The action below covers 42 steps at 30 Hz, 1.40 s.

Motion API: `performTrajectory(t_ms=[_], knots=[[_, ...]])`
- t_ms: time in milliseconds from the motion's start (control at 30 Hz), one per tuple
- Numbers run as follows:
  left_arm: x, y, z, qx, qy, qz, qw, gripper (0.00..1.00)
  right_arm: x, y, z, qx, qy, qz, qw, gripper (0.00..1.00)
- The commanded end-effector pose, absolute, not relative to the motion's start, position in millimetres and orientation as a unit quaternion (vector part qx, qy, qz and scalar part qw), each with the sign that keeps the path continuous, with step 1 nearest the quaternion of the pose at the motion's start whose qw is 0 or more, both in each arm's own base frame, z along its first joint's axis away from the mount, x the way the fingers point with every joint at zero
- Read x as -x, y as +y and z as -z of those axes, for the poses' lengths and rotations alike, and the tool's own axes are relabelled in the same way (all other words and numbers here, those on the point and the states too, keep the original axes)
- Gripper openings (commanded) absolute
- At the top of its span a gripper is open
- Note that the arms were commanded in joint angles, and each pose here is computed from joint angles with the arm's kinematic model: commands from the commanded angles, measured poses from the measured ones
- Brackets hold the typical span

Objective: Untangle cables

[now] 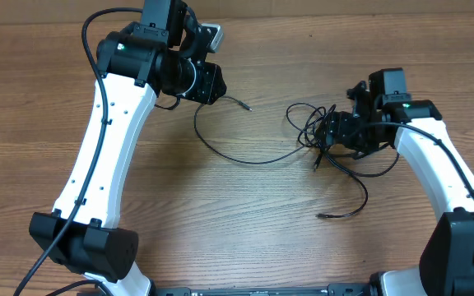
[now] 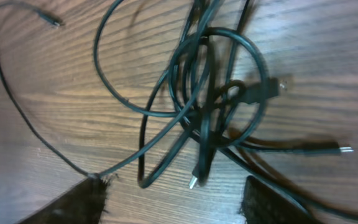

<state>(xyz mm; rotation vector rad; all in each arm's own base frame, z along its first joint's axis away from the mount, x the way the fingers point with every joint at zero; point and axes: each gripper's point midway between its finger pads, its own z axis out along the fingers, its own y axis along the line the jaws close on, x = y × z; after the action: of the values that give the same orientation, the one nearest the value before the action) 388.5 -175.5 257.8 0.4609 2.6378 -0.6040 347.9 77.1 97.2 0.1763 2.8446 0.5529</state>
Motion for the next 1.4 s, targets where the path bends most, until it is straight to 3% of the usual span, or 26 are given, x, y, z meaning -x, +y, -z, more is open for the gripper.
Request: performTrajectory(t_ms=[0,233,433,600,733,833,900,1000,1033,1367], knots=[[-385.9,-171.6,-265.6,-0.165,0.941,0.212,0.206,0.31,-348.9,80.3,-90.7,-0.055,0.974,-0.189,0.115,0.64],[-384.0,-171.1,-264.6,-0.164,0.942,0.212,0.202,0.31,-348.7,66.6,-77.2,-0.062,0.980,-0.148,0.116,0.61],[-382.6,-170.8,-263.9,-0.164,0.943,0.212,0.198,0.31,-353.8,67.5,-63.0,-0.065,0.981,-0.150,0.108,0.37],[-382.2,-170.6,-263.6,-0.164,0.943,0.211,0.197,0.30,-355.4,67.6,-45.9,-0.069,0.982,-0.148,0.091,0.04],[-382.2,-170.7,-263.7,-0.164,0.943,0.211,0.197,0.32,-361.7,67.9,-46.2,-0.068,0.981,-0.149,0.101,0.04],[-380.6,-174.1,-264.9,-0.166,0.941,0.221,0.196,0.38,-370.3,68.5,-63.8,-0.065,0.979,-0.151,0.117,0.04],[-378.9,-178.0,-266.6,-0.169,0.938,0.234,0.194,0.48,-377.8,68.8,-85.6,-0.063,0.977,-0.153,0.133,0.04],[-375.6,-184.3,-269.4,-0.186,0.930,0.251,0.193,0.80,-387.0,69.3,-125.2,-0.059,0.973,-0.156,0.158,0.04],[-373.4,-188.4,-270.8,-0.199,0.925,0.259,0.193,1.00,-389.6,69.4,-145.2,-0.057,0.971,-0.157,0.169,0.04],[-359.1,-216.3,-277.0,-0.279,0.894,0.287,0.199,1.00,-378.6,66.7,-285.3,-0.047,0.954,-0.160,0.249,0.04]])
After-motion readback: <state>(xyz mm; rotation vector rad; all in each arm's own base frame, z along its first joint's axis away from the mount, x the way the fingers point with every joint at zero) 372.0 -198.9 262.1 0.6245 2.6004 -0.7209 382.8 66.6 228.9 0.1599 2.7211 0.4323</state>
